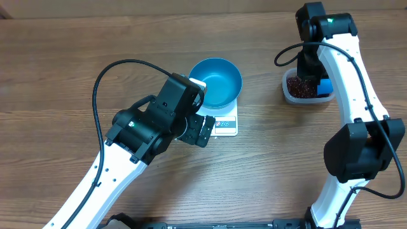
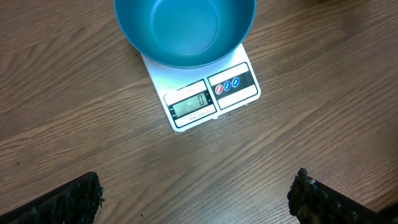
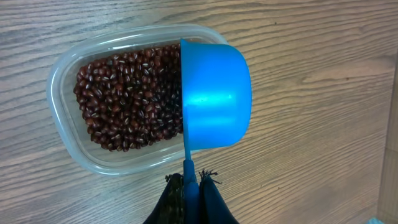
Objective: Scoop item into bowl and weigh 150g on scale
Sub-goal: 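Lower the blue scoop into the red beans with the right gripper, then drag the scoop through the beans with the right gripper to fill it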
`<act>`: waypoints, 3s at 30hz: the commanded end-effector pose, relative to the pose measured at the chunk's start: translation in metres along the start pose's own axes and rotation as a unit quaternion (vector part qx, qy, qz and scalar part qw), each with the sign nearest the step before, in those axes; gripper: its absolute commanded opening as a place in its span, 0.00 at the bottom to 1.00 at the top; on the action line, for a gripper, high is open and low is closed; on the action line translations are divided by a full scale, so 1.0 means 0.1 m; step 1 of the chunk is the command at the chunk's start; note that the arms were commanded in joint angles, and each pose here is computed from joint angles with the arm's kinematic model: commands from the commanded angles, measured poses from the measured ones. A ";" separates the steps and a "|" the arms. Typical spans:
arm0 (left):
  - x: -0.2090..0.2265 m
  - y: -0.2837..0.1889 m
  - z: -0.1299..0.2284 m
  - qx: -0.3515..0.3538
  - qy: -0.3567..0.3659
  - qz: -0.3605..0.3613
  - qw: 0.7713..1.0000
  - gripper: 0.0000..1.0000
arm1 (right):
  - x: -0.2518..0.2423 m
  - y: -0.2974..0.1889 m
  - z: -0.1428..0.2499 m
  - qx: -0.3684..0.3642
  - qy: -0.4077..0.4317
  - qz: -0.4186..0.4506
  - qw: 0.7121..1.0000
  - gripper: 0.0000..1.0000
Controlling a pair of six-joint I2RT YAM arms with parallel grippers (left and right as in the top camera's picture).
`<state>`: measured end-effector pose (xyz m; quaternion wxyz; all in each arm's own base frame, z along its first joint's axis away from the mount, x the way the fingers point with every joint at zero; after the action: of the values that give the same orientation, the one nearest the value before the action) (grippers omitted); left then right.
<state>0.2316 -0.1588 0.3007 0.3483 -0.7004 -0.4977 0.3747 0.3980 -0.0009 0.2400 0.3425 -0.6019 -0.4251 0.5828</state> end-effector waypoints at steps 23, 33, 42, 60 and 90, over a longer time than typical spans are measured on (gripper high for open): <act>0.01 -0.02 -0.01 -0.003 -0.008 0.002 1.000 1.00 | 0.05 0.08 -0.01 -0.001 0.007 -0.017 1.000 0.04; 0.01 -0.02 -0.01 -0.003 -0.008 0.002 1.000 1.00 | 0.21 0.10 -0.04 -0.009 -0.010 -0.089 0.996 0.04; 0.01 -0.02 -0.01 -0.003 -0.008 0.002 1.000 1.00 | -0.02 0.05 0.03 0.003 0.002 0.008 1.000 0.04; 0.01 -0.02 -0.01 -0.003 -0.008 0.002 1.000 1.00 | 0.34 0.32 0.11 0.025 -0.038 -0.099 0.994 0.04; 0.01 -0.02 -0.01 -0.003 -0.008 0.002 1.000 1.00 | 0.14 0.17 0.03 -0.026 -0.058 -0.304 0.951 0.04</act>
<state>0.2316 -0.1588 0.3007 0.3483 -0.7004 -0.4977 0.3747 0.3904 0.0002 0.2097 0.4566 -0.4571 -0.5602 0.5184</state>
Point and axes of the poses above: each gripper's point midway between its finger pads, its own y axis out along the fingers, its own x axis along the line the jaws close on, z = x × y, the point moved 8 cm from there along -y, back along the fingers, and after that the axes turned 12 degrees about -y, right-handed, at the moved point
